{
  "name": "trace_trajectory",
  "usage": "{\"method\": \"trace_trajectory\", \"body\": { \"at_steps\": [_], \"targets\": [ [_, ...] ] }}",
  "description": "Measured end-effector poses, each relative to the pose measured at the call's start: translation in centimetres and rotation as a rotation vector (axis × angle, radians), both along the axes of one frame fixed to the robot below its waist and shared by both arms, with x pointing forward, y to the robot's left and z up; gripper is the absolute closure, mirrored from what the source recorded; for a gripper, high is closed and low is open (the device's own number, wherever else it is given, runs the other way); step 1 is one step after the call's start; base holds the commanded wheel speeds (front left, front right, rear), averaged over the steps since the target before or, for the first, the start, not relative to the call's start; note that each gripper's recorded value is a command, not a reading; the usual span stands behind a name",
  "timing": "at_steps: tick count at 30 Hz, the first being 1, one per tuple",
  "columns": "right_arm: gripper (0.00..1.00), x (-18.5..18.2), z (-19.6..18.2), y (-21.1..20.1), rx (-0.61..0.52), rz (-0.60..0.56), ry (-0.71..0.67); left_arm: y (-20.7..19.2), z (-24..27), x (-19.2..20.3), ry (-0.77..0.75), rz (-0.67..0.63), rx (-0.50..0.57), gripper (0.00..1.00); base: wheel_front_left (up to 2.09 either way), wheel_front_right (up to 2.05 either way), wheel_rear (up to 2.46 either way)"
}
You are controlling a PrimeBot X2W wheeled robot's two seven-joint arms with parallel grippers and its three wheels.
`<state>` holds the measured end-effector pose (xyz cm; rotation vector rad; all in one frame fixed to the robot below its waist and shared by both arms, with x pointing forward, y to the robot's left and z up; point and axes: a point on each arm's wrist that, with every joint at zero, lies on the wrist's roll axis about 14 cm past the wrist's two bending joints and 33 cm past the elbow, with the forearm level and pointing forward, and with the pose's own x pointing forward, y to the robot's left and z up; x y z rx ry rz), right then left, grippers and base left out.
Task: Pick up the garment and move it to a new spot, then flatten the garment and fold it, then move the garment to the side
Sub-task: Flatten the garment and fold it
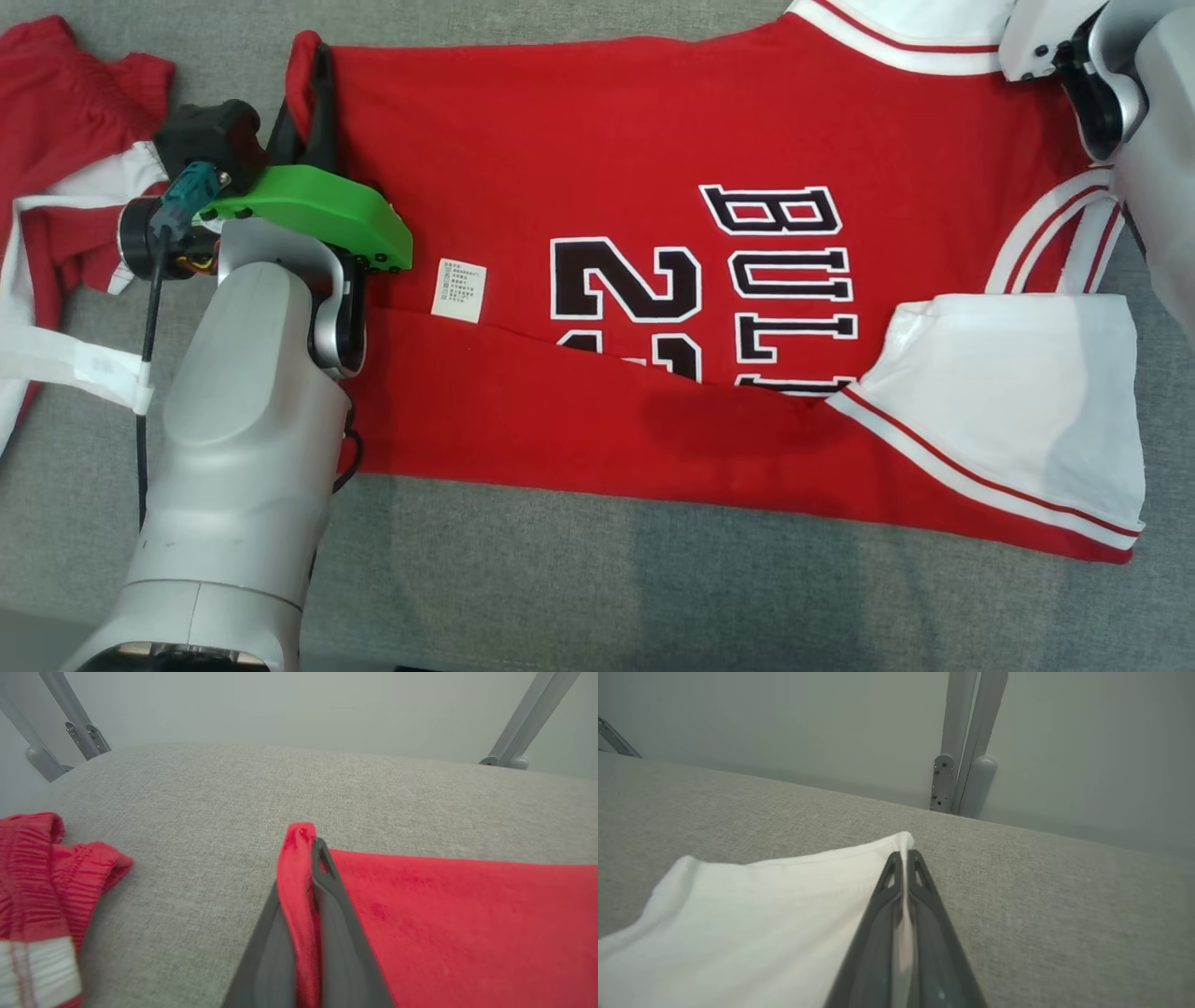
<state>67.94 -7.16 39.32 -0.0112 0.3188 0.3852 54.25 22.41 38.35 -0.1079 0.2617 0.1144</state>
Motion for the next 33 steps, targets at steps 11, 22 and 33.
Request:
{"method": "trace_trajectory", "body": {
  "at_steps": [11,22,33],
  "targets": [
    [1.00,1.2,7.4,-3.3,0.084,-0.074,-0.198,-0.8,2.1,0.8,-0.078,-0.013,-0.007,1.00,0.00,0.00,0.00],
    [1.00,-5.4,8.0,-3.7,0.185,-0.052,-0.222,-0.9,1.1,-2.1,-0.045,-0.008,-0.027,1.00,0.00,0.00,0.00],
    [1.00,-14.0,7.6,-3.5,0.301,-0.050,-0.174,-1.4,0.6,-5.7,-0.007,-0.008,-0.053,1.00,0.00,0.00,0.00]
  ]
}}
